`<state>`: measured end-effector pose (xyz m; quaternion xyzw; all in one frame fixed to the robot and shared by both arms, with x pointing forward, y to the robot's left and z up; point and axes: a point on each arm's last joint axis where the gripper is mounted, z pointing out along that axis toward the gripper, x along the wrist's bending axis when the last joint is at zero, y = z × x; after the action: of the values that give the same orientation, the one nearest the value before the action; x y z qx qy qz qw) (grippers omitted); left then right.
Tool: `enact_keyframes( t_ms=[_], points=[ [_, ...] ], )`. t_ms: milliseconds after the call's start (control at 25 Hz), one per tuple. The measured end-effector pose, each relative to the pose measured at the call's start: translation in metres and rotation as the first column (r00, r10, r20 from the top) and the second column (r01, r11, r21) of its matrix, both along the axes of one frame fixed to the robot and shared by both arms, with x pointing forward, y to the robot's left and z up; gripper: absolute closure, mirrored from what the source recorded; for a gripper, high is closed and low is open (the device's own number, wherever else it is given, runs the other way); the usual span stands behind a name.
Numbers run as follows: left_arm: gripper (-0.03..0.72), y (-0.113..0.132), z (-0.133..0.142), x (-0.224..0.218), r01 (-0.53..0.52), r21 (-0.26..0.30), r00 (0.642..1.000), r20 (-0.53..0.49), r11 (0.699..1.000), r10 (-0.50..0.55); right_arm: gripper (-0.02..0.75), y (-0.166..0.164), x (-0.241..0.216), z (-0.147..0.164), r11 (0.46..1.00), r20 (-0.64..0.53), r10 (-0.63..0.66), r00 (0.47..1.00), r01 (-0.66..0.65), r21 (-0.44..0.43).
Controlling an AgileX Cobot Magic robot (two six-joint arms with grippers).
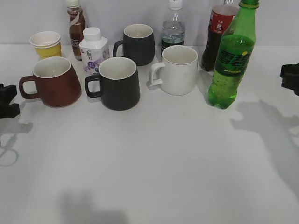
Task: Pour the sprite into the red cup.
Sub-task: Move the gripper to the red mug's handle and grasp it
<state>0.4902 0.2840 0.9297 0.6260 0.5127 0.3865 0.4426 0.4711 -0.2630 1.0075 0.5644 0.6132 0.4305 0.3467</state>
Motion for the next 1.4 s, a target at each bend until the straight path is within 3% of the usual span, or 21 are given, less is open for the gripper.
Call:
enact_keyframes(
  t_ms=[240, 600, 1400],
  points=[
    [0.434, -0.001, 0.001, 0.002, 0.001, -0.045, 0.999, 0.036, 0.999, 0.001, 0.405, 0.001, 0.006, -0.006, 1.000, 0.008, -0.002, 1.000, 0.002, 0.005],
    [0.410, -0.004, -0.028, 0.009, 0.017, -0.069, 1.000, 0.009, 0.997, -0.017, 0.405, 0.001, 0.008, -0.003, 1.000, 0.050, -0.005, 0.999, 0.004, 0.014],
    [0.412, -0.008, -0.045, 0.073, 0.057, -0.070, 0.995, 0.085, 0.996, -0.051, 0.406, 0.001, 0.008, -0.003, 1.000, 0.051, -0.001, 0.999, 0.001, 0.012]
  ],
)
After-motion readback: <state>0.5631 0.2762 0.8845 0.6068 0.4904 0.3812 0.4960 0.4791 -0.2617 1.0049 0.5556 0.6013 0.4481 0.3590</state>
